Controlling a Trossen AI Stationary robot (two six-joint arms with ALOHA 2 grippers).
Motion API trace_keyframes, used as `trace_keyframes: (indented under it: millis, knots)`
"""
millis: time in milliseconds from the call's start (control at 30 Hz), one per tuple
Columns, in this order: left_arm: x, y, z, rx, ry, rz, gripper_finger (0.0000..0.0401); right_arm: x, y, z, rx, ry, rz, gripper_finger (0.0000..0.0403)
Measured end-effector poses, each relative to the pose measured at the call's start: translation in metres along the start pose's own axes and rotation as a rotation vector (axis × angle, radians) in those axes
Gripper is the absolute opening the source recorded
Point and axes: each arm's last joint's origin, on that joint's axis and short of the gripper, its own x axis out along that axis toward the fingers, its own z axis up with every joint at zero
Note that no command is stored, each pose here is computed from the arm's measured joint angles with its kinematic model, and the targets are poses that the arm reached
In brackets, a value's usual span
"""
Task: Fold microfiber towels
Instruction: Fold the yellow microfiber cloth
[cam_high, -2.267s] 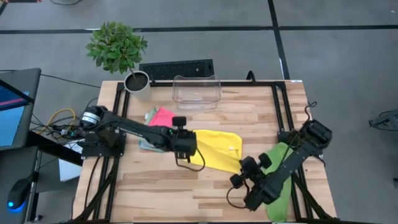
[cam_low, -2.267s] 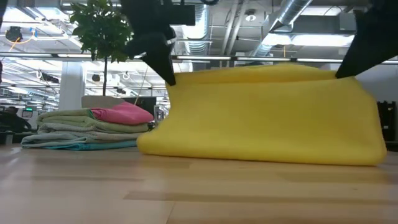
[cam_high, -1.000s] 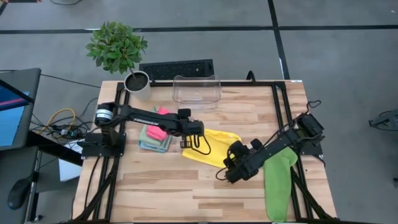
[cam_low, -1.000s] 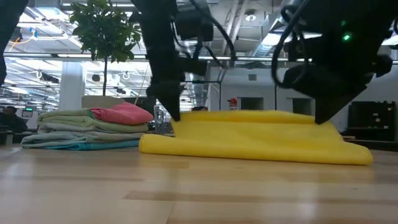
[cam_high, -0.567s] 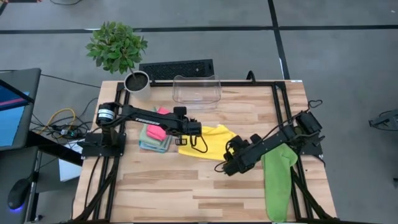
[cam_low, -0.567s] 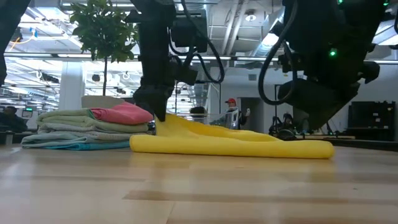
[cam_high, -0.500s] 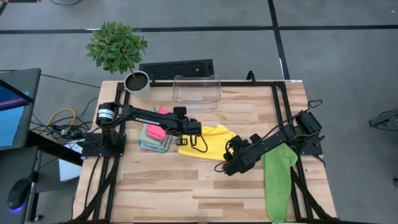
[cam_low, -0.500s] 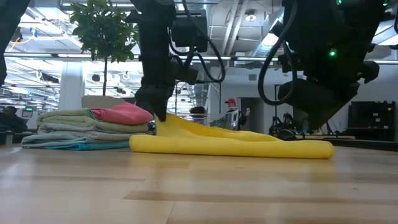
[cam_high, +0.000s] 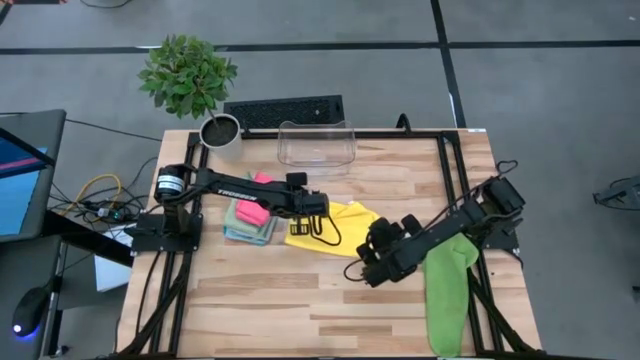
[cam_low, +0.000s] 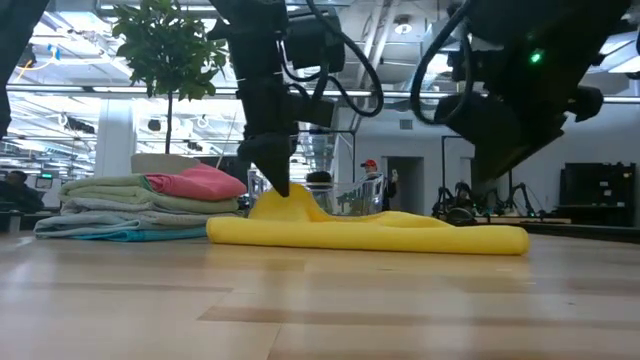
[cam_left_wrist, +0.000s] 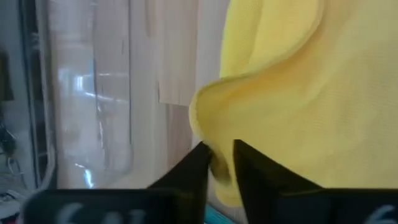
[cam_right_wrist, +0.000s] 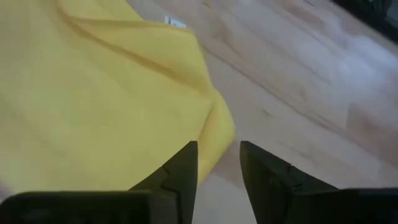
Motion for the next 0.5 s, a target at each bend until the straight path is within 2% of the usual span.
trace_keyframes:
  millis: [200, 367, 500]
  knots:
    - [0.000, 0.000, 0.000, 0.003, 0.000, 0.004, 0.0158, 0.021, -0.006, 0.016, -0.053, 0.059, -0.048, 0.0159]
    - [0.000, 0.001, -0.001, -0.020, 0.007, 0.012, 0.0239, 0.038, -0.011, 0.035, -0.139, 0.109, -0.057, 0.0196]
    - [-0.002, 0.000, -0.005, -0.031, 0.043, 0.037, 0.0282, 0.053, -0.017, 0.051, -0.211, 0.122, -0.078, 0.0221]
